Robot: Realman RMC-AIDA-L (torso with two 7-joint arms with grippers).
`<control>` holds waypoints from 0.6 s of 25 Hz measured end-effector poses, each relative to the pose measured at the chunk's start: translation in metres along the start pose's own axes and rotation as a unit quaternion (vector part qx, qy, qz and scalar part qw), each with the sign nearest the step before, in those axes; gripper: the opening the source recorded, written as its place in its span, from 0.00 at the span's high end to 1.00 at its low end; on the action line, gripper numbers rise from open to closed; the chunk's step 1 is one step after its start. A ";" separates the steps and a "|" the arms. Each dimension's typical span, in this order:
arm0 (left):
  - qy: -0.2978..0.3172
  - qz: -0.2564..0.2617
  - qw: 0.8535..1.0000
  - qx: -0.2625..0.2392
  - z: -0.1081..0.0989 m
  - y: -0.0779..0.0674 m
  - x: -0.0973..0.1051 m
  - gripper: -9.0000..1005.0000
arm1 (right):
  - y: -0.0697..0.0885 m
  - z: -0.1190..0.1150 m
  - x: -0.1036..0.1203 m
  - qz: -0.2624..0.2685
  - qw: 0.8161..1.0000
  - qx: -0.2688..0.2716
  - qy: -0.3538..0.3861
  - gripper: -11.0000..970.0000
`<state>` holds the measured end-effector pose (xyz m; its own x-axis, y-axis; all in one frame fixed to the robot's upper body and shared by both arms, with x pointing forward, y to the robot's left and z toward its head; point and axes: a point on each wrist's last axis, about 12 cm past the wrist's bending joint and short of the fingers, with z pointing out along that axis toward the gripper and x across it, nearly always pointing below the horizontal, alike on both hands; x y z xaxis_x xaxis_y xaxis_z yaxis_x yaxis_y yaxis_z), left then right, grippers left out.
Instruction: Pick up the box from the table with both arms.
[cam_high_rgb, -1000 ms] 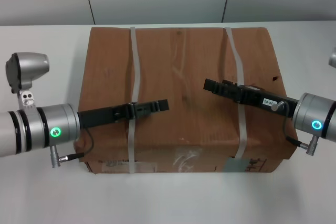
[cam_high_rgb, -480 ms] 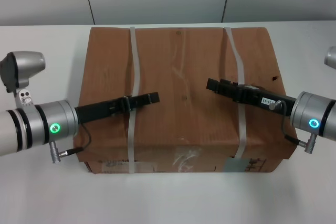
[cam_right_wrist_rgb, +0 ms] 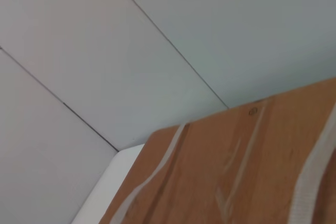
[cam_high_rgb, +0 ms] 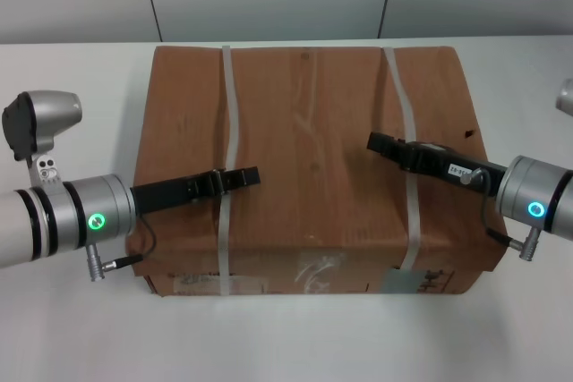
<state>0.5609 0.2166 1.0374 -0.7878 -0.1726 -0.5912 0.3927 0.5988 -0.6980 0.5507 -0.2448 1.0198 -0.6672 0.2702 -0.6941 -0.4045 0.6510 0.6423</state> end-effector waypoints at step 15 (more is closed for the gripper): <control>-0.002 0.005 1.000 -0.001 -0.001 0.000 -0.001 0.90 | -0.002 -0.001 0.001 -0.008 1.000 0.007 -0.004 0.87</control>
<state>0.5614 0.2176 1.0379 -0.7817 -0.1696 -0.6001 0.3999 0.6021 -0.6911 0.5501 -0.2470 1.0184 -0.6562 0.2647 -0.7067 -0.4062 0.6653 0.6264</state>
